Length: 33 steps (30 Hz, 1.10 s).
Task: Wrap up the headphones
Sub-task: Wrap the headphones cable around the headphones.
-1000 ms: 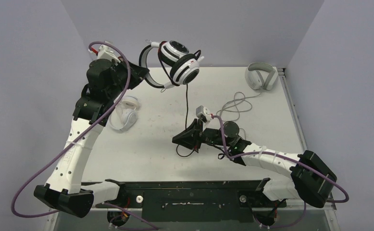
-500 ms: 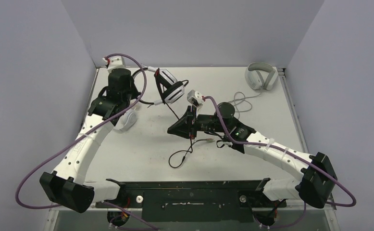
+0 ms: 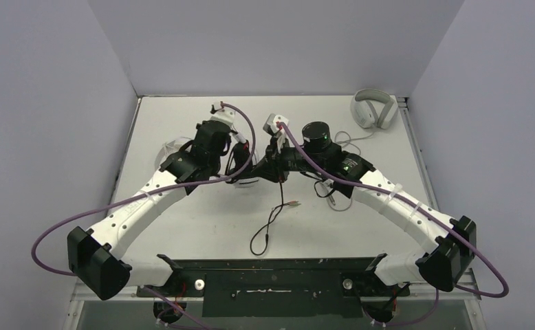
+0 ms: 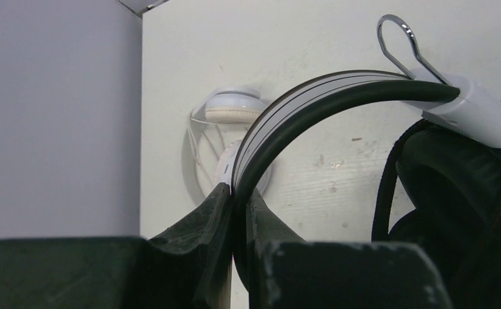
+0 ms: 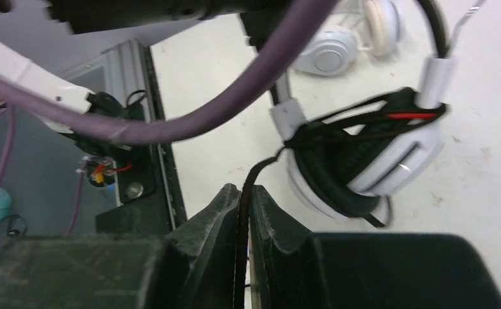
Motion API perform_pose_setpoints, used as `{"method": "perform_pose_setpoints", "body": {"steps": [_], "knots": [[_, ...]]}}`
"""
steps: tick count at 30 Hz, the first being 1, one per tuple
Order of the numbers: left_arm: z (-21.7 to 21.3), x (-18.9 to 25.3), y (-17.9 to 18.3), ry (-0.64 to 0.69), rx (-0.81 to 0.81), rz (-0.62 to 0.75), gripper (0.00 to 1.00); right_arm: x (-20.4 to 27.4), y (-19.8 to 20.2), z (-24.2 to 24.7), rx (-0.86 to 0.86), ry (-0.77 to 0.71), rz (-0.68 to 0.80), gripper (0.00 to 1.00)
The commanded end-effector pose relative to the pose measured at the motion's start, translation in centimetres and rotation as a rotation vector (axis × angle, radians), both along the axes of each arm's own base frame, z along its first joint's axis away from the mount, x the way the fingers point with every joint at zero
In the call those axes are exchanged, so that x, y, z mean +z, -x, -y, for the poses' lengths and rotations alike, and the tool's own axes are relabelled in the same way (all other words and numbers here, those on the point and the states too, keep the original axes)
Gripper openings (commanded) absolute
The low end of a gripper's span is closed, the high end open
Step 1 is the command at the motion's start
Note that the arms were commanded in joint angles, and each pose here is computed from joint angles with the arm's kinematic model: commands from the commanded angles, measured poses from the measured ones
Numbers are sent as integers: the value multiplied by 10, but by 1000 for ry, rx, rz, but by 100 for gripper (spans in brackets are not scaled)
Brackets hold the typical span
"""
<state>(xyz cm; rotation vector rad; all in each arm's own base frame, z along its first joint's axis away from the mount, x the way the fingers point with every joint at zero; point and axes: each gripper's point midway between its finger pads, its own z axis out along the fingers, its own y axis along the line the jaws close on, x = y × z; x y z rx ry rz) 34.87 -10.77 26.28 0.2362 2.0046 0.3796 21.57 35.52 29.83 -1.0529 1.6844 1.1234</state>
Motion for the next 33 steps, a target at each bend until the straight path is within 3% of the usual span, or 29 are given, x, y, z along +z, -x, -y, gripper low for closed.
{"method": "perform_pose_setpoints", "body": {"steps": [1, 7, 15, 25, 33], "knots": [[-3, 42, 4, -160, -50, 120, 0, -6, -29, 21, -82, 105, 46, 12], [31, 28, 21, -111, -254, 16, 0, -21, -43, 31, -95, 139, 29, 12], [85, 17, 62, 125, -518, -173, 0, -38, -65, 48, -197, 213, 59, 9], [93, 17, 79, 239, -530, -257, 0, -54, -87, 73, -363, 265, 133, 15], [75, 29, 71, 212, -445, -206, 0, -65, -87, 82, -383, 286, 129, 20]]}}
